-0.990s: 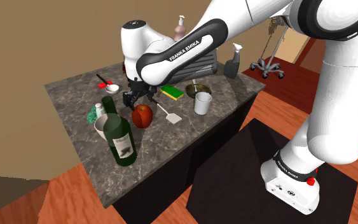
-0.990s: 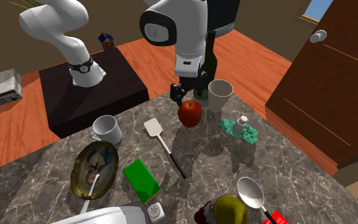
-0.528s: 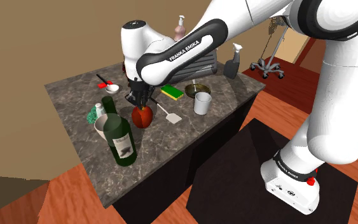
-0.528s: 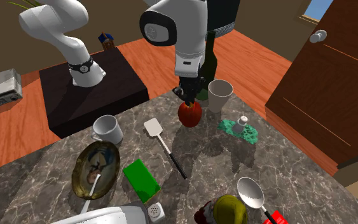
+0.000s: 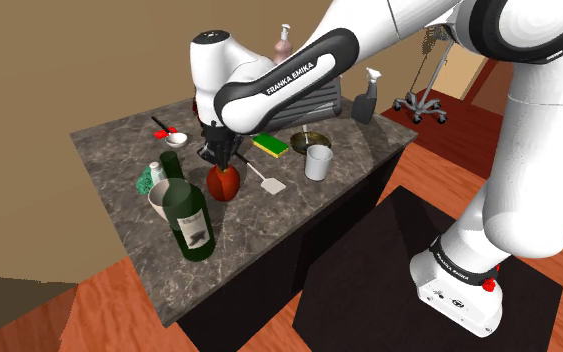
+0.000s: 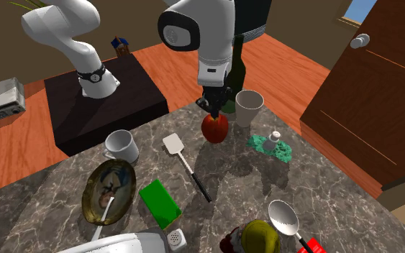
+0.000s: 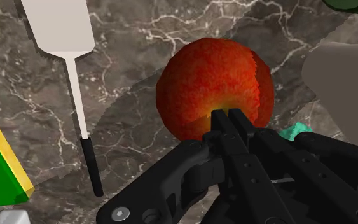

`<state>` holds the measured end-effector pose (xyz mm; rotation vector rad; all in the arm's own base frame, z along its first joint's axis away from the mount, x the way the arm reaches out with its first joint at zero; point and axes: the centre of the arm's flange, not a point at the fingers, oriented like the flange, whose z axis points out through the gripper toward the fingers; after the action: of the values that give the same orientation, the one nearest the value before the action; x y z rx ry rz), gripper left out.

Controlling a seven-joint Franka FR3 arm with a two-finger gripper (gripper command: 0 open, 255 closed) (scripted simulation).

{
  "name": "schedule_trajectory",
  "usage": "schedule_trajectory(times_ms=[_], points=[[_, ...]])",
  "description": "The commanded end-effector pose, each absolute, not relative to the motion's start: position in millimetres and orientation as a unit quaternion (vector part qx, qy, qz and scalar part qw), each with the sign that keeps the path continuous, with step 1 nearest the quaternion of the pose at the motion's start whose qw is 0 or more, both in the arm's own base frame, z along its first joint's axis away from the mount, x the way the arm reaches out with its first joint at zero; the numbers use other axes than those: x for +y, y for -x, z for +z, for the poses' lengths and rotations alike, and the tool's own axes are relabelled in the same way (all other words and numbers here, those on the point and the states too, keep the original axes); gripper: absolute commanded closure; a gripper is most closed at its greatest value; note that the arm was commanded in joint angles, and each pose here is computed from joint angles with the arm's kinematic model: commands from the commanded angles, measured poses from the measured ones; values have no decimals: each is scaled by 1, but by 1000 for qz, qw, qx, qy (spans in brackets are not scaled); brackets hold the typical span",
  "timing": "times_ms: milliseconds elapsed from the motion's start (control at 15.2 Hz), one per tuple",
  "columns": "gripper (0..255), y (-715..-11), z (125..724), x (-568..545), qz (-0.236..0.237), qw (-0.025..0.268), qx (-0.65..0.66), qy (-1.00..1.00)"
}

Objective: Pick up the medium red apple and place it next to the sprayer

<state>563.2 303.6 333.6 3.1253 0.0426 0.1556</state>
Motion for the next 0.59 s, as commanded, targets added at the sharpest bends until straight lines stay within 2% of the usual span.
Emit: schedule_trajectory(times_ms=[0,528], points=[[255,-563,342,304,50,6,14,-999],[255,-563,384,304,50,6,14,-999]])
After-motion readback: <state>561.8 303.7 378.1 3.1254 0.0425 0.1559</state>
